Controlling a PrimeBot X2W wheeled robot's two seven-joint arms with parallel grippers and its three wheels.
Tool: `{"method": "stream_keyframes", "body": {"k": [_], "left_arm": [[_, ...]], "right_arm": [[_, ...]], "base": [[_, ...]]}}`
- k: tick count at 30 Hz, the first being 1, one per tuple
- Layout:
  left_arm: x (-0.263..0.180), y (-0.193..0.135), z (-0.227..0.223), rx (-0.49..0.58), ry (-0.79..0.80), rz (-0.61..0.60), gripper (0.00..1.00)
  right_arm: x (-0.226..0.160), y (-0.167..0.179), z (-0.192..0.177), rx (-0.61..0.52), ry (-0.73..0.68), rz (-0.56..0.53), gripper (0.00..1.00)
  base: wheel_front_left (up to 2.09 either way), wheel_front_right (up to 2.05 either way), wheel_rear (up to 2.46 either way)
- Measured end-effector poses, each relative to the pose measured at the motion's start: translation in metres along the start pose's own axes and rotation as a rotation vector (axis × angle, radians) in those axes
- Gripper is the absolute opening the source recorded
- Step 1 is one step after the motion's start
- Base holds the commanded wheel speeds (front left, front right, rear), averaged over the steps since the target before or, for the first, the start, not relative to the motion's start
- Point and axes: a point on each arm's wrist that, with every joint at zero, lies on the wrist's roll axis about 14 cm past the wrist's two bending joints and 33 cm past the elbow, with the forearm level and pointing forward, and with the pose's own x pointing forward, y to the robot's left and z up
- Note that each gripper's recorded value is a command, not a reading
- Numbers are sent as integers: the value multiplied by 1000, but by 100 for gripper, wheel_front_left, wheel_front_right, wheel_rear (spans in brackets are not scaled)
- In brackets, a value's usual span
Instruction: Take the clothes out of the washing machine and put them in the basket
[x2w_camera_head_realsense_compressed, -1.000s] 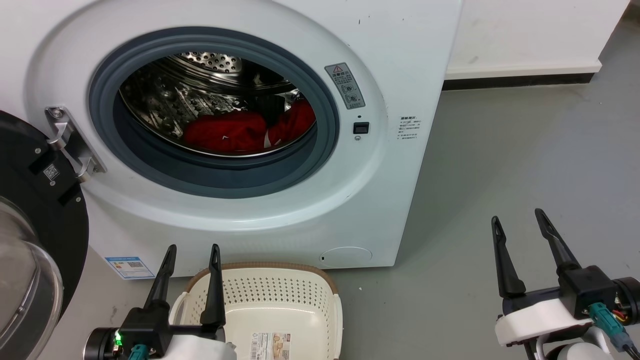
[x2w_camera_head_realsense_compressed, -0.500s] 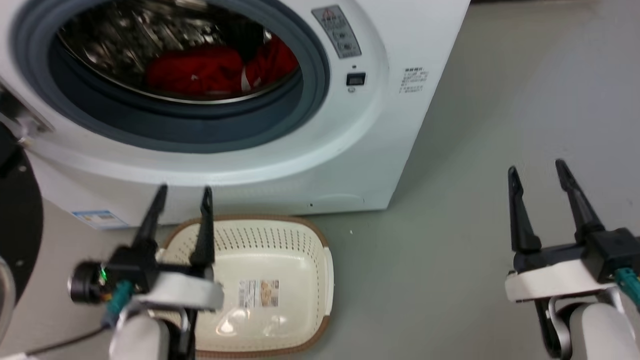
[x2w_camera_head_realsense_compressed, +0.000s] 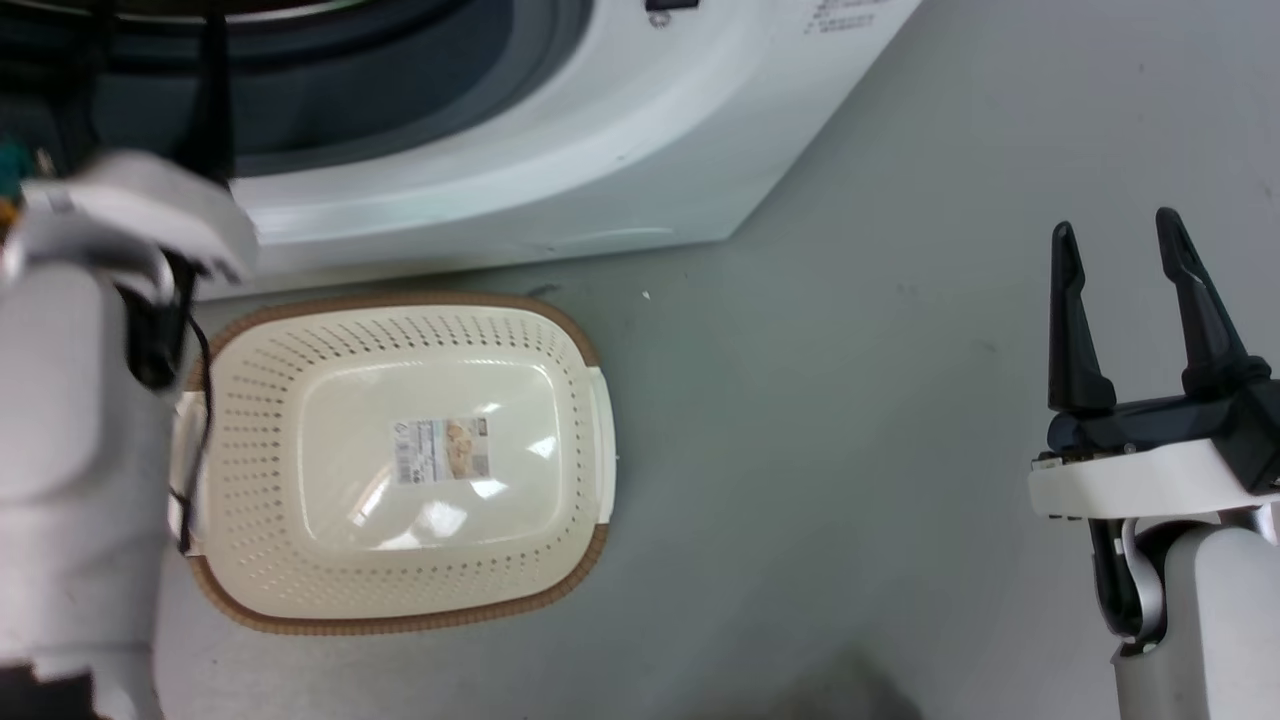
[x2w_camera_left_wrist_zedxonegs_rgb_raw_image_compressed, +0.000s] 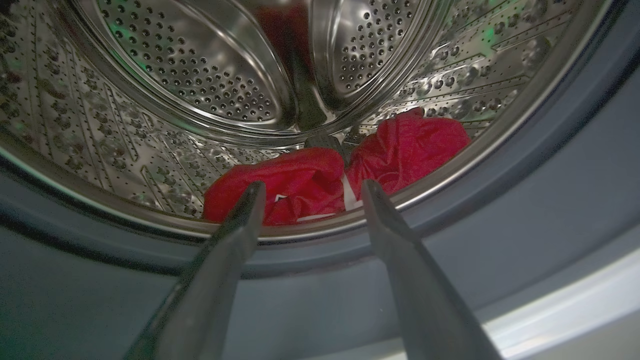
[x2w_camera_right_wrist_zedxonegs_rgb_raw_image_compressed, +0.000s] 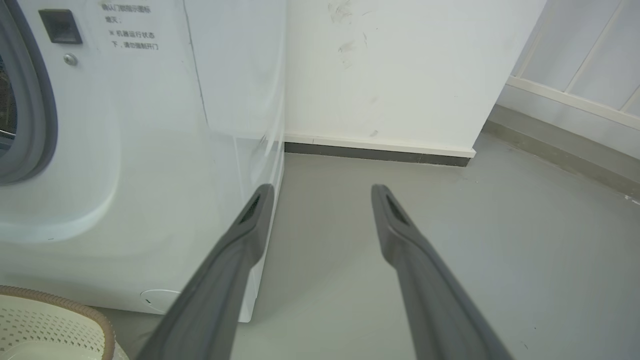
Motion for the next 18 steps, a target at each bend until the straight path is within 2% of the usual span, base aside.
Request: {"method": "stream_keyframes", "body": {"k": [9,14,18], "left_arm": [[93,9,-21,41,244,-56,100],[130,15,-22,67,346,-60,100],[146,17,-40,95,467,-63,100]], "right_arm": [[4,-9,-40,5,93,-24,100],[0,-12,-52,16,126,-31,100],[-5,-14,-59,17,153,-37,100]], "base": [[0,0,0],[0,0,0],[0,0,0]]}}
